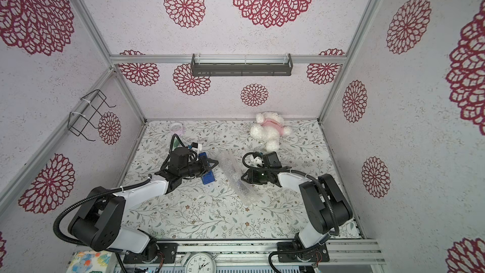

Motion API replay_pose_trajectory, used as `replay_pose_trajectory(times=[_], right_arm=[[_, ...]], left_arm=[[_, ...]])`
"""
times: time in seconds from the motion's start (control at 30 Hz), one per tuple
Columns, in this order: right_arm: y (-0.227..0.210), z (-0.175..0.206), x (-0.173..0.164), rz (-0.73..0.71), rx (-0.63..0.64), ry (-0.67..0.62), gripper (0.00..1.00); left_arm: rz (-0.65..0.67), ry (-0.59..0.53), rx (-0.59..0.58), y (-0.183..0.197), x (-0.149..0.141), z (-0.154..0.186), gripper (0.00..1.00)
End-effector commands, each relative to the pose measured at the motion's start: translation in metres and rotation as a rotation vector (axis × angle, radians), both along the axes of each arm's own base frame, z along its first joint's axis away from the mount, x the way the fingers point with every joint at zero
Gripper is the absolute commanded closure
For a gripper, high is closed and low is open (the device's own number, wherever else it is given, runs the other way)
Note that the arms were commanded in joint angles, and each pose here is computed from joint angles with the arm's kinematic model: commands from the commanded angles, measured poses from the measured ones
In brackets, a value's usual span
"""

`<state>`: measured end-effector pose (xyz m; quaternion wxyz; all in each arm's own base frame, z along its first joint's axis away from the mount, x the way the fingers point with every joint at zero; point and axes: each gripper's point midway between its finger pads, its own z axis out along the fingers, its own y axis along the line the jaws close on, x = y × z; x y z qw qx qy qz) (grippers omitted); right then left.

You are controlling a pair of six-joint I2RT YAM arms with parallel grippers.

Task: Wrap wine bottles in bubble wrap
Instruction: Place the wine bottle on the bubble wrap.

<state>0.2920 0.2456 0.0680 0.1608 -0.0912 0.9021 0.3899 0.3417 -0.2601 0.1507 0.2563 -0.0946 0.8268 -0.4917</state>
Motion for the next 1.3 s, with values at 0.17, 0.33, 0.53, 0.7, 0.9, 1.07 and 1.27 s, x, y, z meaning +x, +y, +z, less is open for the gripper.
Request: replay_pose_trajectory(times=[0.17,0.33,0.53,0.7,0.9,1.07,1.27], right_arm=[[0.007,0.007,-0.008,0.003,0.041,-0.019,0.59],[0.009,0.005,-0.01,0.002,0.056,-0.016,0.57],[0.012,0.011,-0.012,0.011,0.082,-0.03,0.54],[0.013,0.012,-0.014,0.028,0.086,-0.034,0.54],[0.015,0.01,-0.016,0.042,0.088,-0.031,0.54],[0.015,0.008,-0.015,0.046,0.086,-0.027,0.54],[0.017,0.008,-0.013,0.046,0.092,-0.031,0.54]], left_arm=[[0.11,-0.063,-0.125,-0.033,0.012,0.029,1.0],[0.189,-0.064,-0.184,-0.042,0.012,0.024,1.0],[0.242,-0.054,-0.17,-0.051,0.008,0.014,1.0],[0.283,-0.019,-0.143,-0.056,0.003,-0.008,1.0],[0.281,0.025,-0.155,-0.069,0.003,-0.025,1.0],[0.247,0.008,-0.176,-0.084,0.006,-0.016,1.0],[0.238,-0.014,-0.172,-0.088,0.006,-0.005,1.0]])
